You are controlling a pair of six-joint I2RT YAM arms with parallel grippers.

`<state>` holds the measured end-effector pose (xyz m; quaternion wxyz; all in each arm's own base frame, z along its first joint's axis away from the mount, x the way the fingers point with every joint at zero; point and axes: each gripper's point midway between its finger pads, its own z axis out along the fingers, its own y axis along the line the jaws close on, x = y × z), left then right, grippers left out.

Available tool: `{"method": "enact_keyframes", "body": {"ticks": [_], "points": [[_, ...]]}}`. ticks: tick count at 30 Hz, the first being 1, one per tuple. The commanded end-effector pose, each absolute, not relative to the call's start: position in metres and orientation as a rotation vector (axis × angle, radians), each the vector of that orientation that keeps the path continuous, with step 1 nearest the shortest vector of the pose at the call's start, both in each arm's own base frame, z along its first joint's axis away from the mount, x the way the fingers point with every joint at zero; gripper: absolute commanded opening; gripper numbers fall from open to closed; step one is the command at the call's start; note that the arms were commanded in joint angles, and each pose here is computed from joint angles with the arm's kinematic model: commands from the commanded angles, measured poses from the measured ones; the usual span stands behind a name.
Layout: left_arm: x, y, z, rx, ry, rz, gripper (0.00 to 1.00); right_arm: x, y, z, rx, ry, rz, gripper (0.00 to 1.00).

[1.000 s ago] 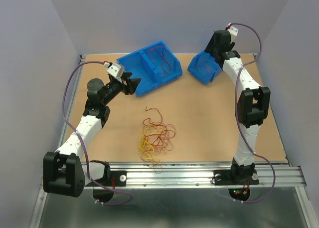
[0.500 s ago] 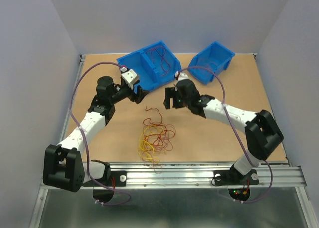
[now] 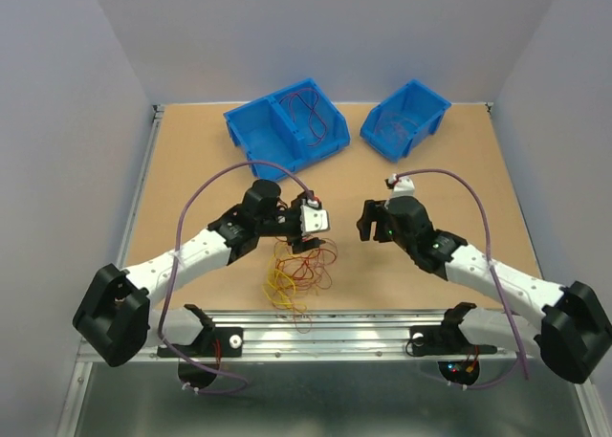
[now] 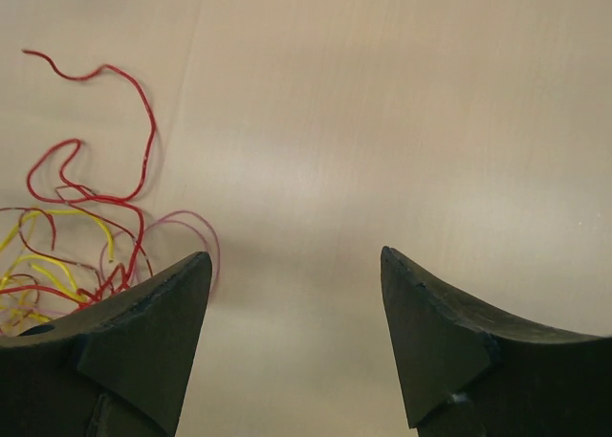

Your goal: Untangle the cables

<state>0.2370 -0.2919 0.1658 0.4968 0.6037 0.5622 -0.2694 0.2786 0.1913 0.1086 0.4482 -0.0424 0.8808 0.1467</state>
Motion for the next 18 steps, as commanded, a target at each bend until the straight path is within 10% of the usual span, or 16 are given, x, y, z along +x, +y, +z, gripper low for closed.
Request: {"method": "enact_keyframes", "body": {"ticks": [1,18], "points": [[0.232,-0.295,0.149,1.592,1.317,-0.583,0.83,0.279,0.180,0.141,-0.008,2.028,0.410,0.77],[0.221,-0.315,0.081,1.789,1.465,-0.519,0.70,0.262,0.153,0.157,0.029,1.980,0.371,0.76]]}}
